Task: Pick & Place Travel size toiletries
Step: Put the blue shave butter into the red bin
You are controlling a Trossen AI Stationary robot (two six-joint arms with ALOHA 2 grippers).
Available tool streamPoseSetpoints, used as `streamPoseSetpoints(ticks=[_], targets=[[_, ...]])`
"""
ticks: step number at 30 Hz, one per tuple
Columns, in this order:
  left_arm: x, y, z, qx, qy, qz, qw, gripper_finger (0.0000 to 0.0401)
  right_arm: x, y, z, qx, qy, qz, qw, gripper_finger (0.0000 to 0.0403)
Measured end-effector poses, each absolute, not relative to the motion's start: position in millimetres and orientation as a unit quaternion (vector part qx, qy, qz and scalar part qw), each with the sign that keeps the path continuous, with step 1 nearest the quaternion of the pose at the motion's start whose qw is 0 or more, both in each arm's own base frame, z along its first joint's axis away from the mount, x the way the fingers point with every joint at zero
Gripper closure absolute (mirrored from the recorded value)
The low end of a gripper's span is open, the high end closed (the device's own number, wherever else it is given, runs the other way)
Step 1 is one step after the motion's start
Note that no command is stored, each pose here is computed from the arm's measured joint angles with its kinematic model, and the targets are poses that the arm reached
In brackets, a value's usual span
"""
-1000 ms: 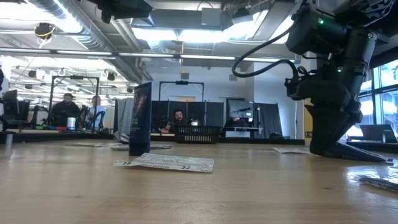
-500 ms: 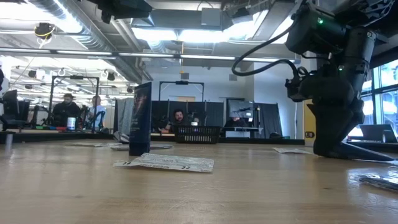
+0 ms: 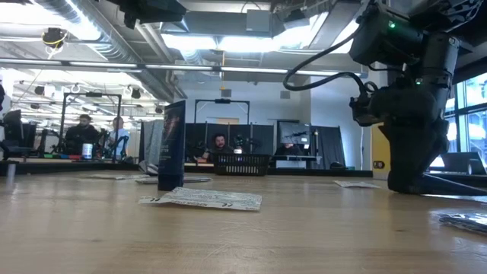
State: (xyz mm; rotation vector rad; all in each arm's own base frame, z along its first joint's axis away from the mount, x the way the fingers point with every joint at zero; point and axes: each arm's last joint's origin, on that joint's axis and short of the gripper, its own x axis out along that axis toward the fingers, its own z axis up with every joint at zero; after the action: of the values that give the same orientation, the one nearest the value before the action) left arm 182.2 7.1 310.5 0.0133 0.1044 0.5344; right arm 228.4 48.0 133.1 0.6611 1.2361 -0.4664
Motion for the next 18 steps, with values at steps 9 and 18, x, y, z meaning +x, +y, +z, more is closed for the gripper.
streamPoseSetpoints(ticks=[9, 18], targets=[[182.2, 7.1, 310.5, 0.007, 0.052, 0.264, 0.963, 0.0276, 228.5, 48.0, 133.2, 0.302, 0.563, -0.212, 0.74, 0.0252], [182.2, 7.1, 310.6, 0.007, 0.051, 0.264, 0.963, 0.0276, 228.6, 48.1, 133.2, 0.3, 0.563, -0.211, 0.74, 0.0272]])
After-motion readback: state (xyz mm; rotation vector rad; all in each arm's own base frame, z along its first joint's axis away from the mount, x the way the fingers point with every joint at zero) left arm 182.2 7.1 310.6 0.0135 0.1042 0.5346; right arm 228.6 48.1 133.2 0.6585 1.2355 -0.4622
